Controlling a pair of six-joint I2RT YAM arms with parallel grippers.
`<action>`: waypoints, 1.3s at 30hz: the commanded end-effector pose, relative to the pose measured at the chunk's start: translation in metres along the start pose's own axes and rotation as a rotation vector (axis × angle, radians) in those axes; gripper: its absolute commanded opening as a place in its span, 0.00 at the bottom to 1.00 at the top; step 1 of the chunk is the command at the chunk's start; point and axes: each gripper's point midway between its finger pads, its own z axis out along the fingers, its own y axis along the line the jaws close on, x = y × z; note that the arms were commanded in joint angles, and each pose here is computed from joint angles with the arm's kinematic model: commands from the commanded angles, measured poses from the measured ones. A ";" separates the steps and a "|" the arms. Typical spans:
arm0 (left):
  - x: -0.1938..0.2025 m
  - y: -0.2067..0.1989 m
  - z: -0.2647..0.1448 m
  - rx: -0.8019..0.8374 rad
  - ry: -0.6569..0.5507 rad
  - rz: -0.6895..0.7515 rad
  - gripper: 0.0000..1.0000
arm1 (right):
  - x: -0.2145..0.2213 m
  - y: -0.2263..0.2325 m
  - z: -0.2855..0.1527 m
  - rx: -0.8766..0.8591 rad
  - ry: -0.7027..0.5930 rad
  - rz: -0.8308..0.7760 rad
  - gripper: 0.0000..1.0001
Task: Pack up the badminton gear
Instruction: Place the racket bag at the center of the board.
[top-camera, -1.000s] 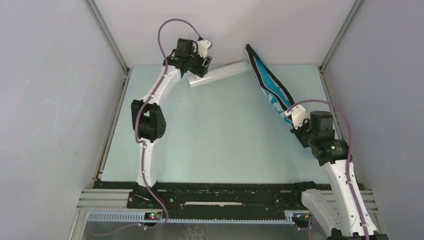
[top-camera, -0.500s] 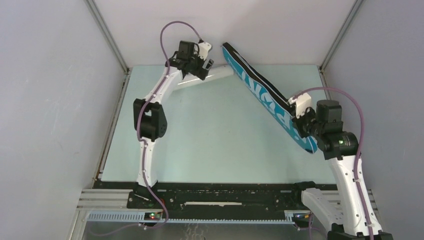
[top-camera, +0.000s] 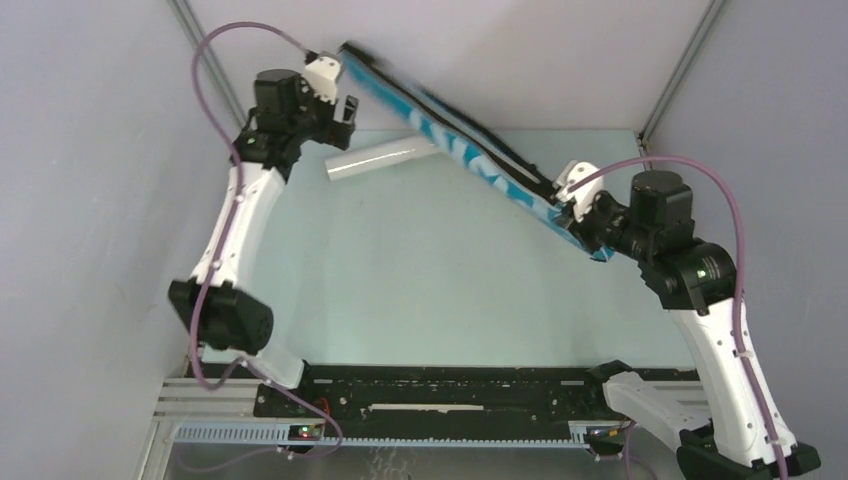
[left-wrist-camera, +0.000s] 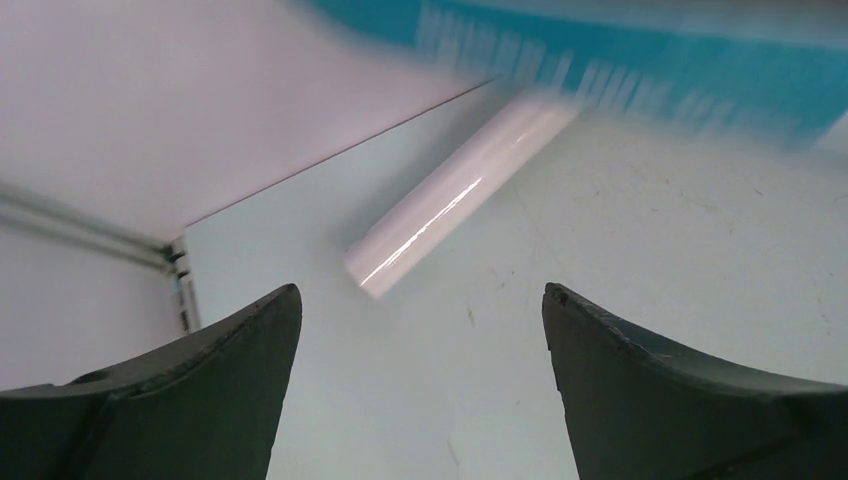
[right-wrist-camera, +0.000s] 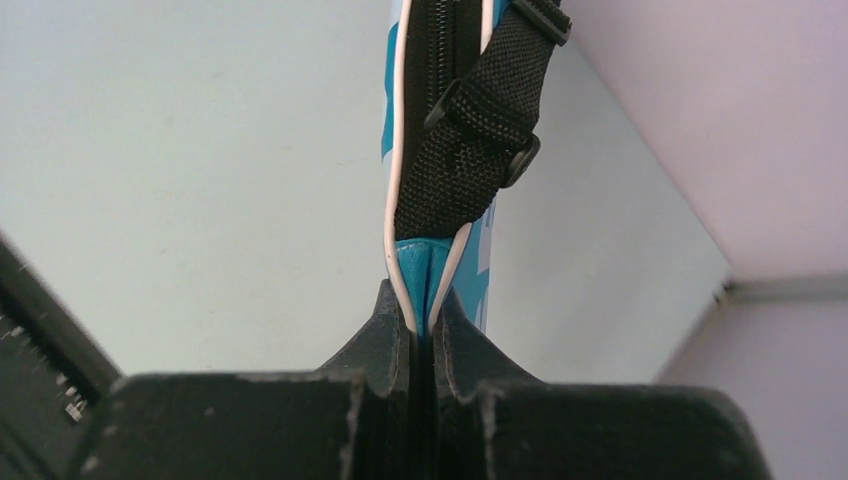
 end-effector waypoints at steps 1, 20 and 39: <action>-0.017 0.011 -0.071 -0.088 -0.067 0.015 0.95 | -0.046 0.039 0.010 -0.219 -0.179 -0.187 0.00; -0.007 -0.014 -0.166 -0.094 -0.158 -0.023 1.00 | 0.038 0.046 0.145 0.002 0.012 -0.493 0.00; 0.009 -0.017 -0.153 -0.093 -0.157 -0.047 1.00 | 0.126 0.073 0.176 -0.103 0.086 -0.710 0.66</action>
